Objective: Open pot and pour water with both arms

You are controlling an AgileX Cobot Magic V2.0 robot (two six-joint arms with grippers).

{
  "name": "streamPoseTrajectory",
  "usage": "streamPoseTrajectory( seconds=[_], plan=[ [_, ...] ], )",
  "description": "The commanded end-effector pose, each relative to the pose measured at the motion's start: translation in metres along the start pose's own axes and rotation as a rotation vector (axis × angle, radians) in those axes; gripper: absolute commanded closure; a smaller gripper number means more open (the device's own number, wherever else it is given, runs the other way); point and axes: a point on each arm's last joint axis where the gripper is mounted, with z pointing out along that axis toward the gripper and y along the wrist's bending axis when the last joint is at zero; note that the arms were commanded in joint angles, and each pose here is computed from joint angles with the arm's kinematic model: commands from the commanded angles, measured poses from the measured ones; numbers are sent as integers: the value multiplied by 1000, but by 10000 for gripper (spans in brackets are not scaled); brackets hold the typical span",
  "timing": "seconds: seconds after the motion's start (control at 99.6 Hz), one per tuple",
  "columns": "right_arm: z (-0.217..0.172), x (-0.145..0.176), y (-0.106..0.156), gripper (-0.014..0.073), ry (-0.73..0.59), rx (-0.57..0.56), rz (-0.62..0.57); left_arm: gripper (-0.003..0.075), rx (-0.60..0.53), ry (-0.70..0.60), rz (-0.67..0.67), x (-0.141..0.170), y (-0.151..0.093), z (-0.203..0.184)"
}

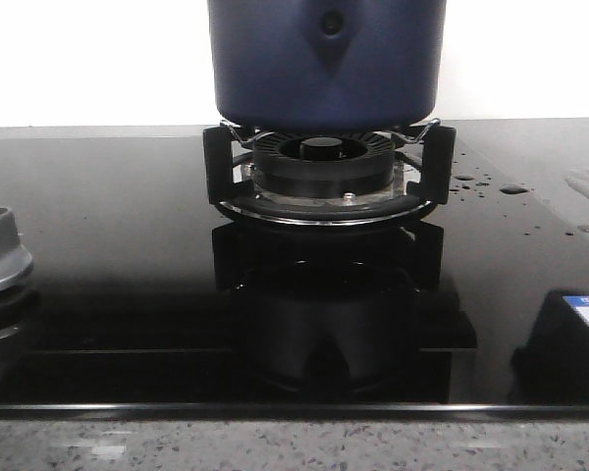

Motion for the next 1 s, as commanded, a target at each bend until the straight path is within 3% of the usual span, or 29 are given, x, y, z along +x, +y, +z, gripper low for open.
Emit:
streamPoseTrajectory(
  seconds=[0.0,0.161,0.351,0.472,0.592,0.994],
  plan=[
    [3,-49,1,410,-149,-34,-91,479,11,-128,17,-32,-17,-7],
    [12,-90,17,410,-190,-131,-218,479,13,-137,39,-38,-25,-11],
    [25,-111,38,410,-214,-218,-345,479,12,-142,50,-43,-31,-13],
    [32,-115,51,410,-225,-264,-461,479,15,-147,43,-47,-35,-15],
    [39,-113,63,410,-252,-309,-652,479,16,-151,53,-49,-39,-16],
    [61,-111,78,410,-270,-352,-872,479,26,-155,38,-52,-43,-18]
  ],
)
